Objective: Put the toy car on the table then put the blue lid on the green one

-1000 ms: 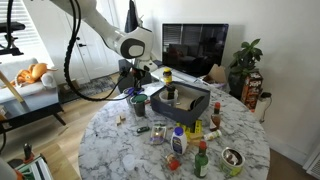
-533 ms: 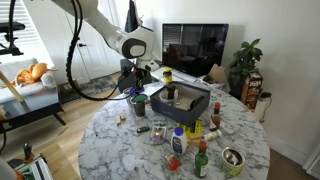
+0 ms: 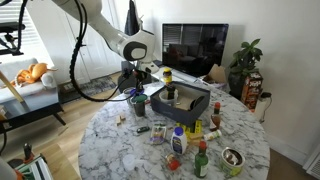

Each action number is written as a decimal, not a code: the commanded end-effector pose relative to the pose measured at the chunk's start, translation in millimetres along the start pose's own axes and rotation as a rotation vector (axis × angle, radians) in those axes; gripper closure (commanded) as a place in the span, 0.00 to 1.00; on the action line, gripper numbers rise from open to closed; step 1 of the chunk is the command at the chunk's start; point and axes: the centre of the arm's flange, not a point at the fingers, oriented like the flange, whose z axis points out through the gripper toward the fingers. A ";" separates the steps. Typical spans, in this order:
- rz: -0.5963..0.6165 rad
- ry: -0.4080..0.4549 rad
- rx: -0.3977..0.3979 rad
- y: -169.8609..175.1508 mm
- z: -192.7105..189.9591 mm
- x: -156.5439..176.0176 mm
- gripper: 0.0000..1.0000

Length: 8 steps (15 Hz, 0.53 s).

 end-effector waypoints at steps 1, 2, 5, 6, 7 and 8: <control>0.034 0.002 0.000 -9.5 13.0 9.5 1.00; 0.039 0.001 -0.006 -10.5 14.8 11.0 1.00; 0.054 -0.008 -0.014 -11.6 21.2 13.9 1.00; 0.055 -0.009 -0.015 -13.0 22.3 14.6 1.00; 0.057 -0.011 -0.019 -13.1 25.0 15.2 1.00; 0.059 -0.012 -0.022 -13.8 26.7 15.7 1.00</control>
